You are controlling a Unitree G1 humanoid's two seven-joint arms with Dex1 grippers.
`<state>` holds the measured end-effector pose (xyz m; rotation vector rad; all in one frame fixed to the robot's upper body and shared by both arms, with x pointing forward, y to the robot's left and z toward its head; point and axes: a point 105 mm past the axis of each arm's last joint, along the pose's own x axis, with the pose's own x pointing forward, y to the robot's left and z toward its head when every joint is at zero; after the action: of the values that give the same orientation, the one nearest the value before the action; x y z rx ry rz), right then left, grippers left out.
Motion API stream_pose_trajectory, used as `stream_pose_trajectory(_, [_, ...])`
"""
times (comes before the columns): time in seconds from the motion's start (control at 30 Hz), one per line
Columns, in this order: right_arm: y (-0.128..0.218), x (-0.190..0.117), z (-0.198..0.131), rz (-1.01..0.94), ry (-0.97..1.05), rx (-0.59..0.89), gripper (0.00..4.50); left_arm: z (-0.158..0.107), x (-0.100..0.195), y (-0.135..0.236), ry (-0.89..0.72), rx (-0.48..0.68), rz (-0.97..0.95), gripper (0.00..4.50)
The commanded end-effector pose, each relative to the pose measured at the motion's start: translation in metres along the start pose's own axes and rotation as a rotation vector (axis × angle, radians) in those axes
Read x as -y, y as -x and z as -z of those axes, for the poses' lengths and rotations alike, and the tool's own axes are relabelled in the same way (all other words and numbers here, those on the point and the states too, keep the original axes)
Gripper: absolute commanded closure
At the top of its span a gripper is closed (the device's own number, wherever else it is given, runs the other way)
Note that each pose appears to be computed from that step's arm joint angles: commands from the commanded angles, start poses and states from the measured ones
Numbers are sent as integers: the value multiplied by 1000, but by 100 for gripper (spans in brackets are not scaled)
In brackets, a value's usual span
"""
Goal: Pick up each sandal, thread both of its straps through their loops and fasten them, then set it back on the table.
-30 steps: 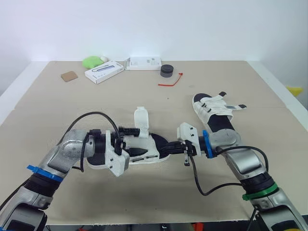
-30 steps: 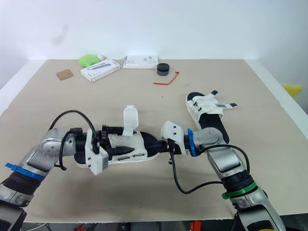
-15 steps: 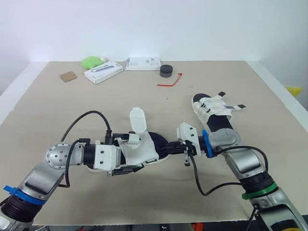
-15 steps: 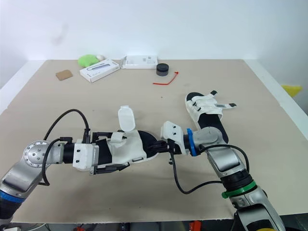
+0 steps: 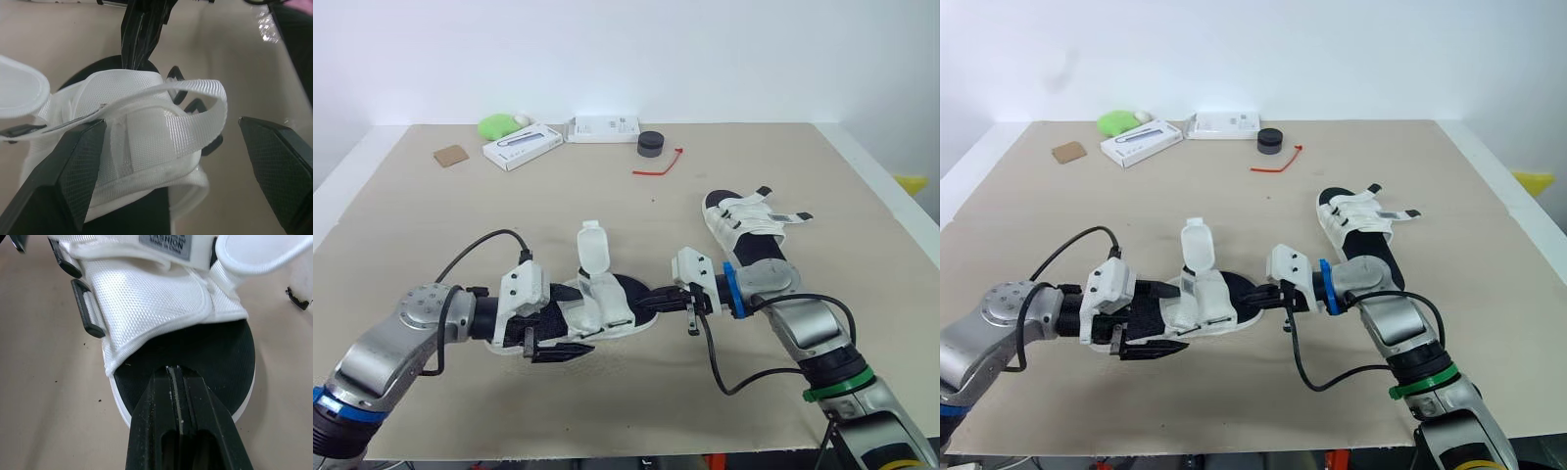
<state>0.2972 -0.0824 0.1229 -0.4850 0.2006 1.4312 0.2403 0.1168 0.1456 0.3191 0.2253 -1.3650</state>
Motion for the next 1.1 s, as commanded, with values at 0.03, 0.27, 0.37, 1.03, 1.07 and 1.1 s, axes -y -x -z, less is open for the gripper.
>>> stream_pose_trajectory(0.03, [0,2,-8,-5,41,8,450,-10,7,9,55,10,46,2])
stream_pose_trajectory(0.27, [-1,3,-8,-7,41,9,450,-13,1,20,278,42,19,2])
stream_pose_trajectory(0.37, [-3,2,-9,-10,41,11,450,-17,-7,17,387,76,-9,2])
stream_pose_trajectory(1.03, [-4,0,-9,-19,41,15,450,-23,-14,-5,997,199,50,2])
stream_pose_trajectory(1.07, [-4,0,-9,-20,41,16,450,-24,-16,-7,1021,218,45,2])
stream_pose_trajectory(1.1, [-4,0,-9,-21,42,16,450,-25,-20,-9,1043,236,29,2])
